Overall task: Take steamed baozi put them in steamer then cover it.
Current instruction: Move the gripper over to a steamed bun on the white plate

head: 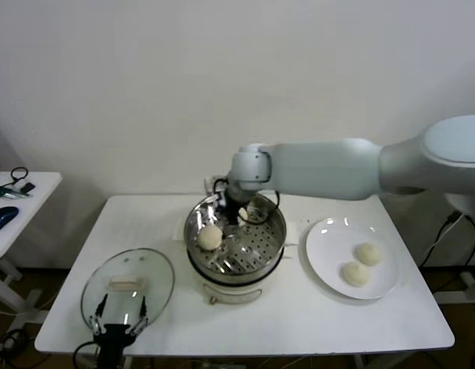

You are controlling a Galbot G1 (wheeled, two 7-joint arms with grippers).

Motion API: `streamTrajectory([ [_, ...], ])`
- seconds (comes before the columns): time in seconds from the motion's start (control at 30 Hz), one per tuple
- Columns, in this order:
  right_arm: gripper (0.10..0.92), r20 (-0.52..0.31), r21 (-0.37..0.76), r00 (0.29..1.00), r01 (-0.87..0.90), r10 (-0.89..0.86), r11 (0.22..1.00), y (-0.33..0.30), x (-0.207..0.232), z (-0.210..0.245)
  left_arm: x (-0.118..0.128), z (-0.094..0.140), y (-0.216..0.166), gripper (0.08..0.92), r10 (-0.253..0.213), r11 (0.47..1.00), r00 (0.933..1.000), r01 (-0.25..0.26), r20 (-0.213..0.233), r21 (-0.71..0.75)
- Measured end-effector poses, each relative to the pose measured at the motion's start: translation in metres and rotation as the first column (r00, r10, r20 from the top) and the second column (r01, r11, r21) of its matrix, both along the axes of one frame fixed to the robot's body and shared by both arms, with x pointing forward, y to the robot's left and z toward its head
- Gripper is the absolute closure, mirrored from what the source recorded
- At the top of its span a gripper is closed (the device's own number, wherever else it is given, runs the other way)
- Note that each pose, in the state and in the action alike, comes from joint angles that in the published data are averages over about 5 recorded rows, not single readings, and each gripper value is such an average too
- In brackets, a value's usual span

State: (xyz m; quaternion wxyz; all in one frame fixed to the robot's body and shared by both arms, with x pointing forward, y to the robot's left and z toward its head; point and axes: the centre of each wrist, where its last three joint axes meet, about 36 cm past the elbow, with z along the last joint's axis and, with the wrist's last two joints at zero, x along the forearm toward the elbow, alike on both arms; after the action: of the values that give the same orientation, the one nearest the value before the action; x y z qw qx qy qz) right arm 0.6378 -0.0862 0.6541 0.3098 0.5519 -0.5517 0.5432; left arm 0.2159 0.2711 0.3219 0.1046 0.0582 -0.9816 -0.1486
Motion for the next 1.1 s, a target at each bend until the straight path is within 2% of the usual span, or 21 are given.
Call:
streamTrajectory([
  [0.23, 0.200, -0.017, -0.053, 0.996, 0.085, -0.086, 0.995, -0.115, -0.006, 0.007, 0.004, 0.001, 0.000, 0.177, 0.007, 1.000, 0.9999, -0.007, 0.008, -0.007],
  [0.5, 0.200, -0.046, -0.084, 0.981, 0.183, -0.188, 0.979, -0.217, -0.031, -0.041, 0.006, 0.000, -0.003, 0.177, 0.015, 1.000, 0.9998, -0.015, 0.010, -0.016],
  [0.77, 0.200, -0.069, -0.112, 0.970, 0.227, -0.235, 0.967, -0.267, -0.048, -0.095, 0.003, -0.001, -0.005, 0.177, 0.021, 1.000, 0.9998, -0.021, 0.003, -0.016],
  [1.1, 0.200, -0.069, -0.166, 0.958, 0.264, -0.278, 0.950, -0.298, -0.053, -0.140, -0.001, -0.004, -0.007, 0.177, 0.030, 0.999, 0.9995, -0.030, -0.005, -0.016],
])
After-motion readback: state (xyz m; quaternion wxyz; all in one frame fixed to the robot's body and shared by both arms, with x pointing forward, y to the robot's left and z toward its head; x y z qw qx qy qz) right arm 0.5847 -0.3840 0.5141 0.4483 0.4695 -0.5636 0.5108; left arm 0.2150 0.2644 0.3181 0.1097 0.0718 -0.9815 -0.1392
